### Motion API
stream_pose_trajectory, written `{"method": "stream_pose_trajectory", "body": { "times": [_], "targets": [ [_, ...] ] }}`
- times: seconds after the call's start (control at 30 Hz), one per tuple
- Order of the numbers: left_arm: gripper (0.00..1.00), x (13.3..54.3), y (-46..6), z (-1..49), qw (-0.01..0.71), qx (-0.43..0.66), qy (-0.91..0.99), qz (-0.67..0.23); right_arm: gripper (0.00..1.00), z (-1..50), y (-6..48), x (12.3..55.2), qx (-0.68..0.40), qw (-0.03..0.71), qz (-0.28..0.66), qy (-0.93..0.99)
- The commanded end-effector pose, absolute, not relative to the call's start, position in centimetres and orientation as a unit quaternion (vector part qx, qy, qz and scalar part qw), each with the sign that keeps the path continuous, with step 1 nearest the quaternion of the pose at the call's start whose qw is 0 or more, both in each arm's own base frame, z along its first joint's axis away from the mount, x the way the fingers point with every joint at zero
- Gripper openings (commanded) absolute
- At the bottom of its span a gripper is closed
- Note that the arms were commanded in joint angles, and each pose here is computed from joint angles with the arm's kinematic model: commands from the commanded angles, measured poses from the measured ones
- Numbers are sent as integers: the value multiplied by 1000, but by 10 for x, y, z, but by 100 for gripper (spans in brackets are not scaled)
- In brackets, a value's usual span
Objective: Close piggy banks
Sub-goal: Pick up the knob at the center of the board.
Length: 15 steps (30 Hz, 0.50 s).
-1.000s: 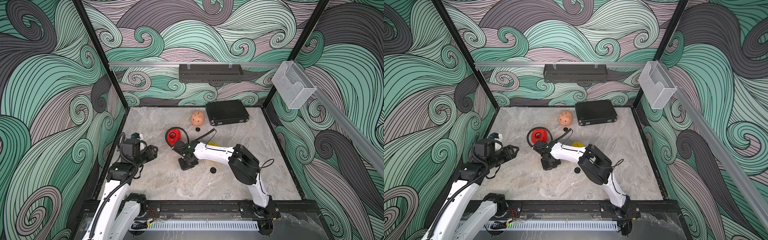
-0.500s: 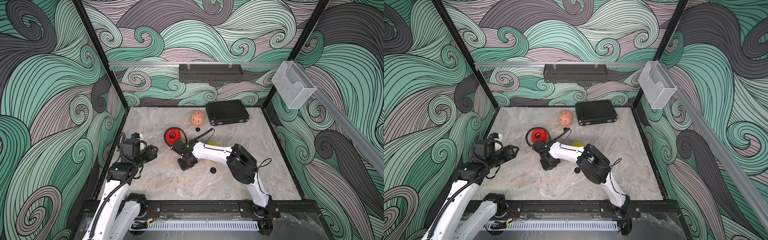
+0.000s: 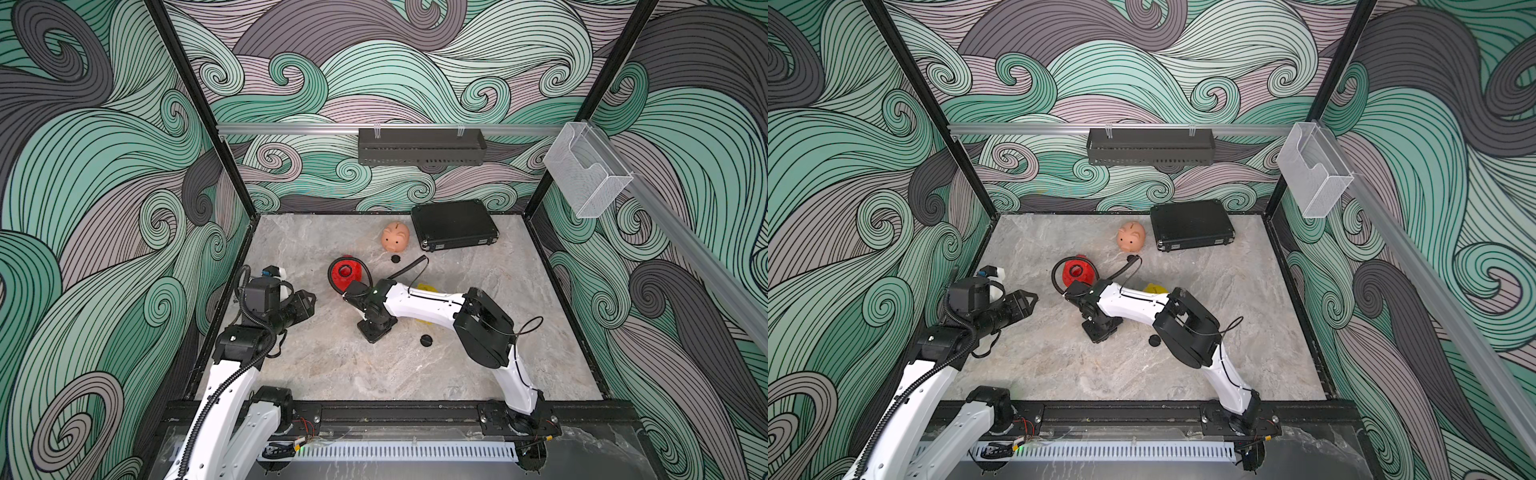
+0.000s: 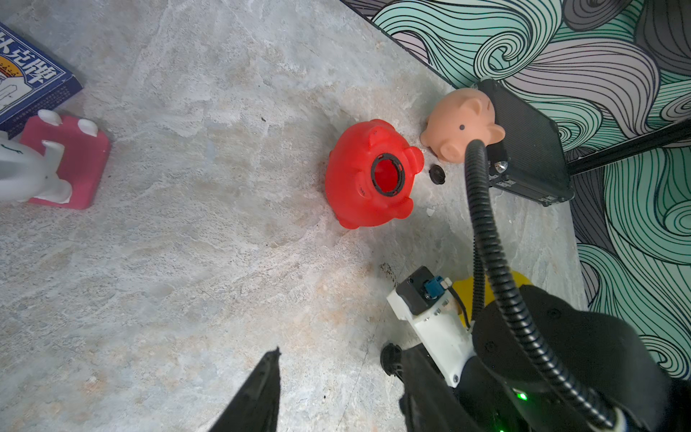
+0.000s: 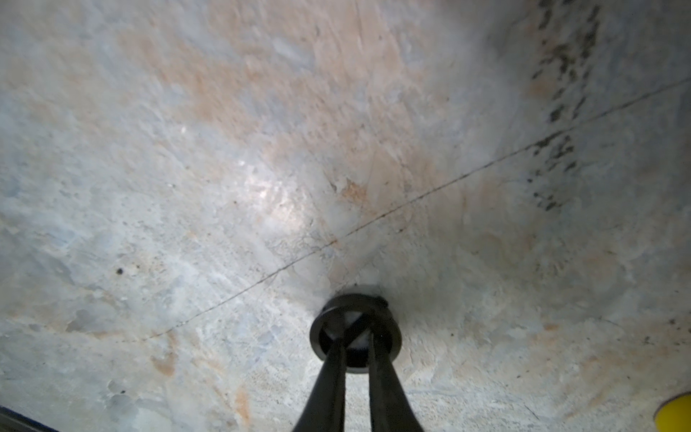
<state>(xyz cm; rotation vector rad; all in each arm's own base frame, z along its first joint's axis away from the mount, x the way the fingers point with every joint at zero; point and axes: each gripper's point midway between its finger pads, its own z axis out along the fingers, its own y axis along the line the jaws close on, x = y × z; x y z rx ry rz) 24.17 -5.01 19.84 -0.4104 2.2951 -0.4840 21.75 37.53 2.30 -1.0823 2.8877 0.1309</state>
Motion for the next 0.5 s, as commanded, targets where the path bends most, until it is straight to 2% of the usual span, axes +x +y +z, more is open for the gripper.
{"method": "stream_pose_trajectory", "body": {
  "times": [0.0,0.2,0.47],
  "targets": [
    [52,238,-48,197,369,-160,897,-184,17,51,370,223,-337,54,48,939],
    [52,238,-49,196,368,-158,897,-186,18,62,373,228,-304,77,59,948],
    [52,238,-49,197,367,-157,897,-187,18,38,368,225,-260,56,48,963]
  ]
}}
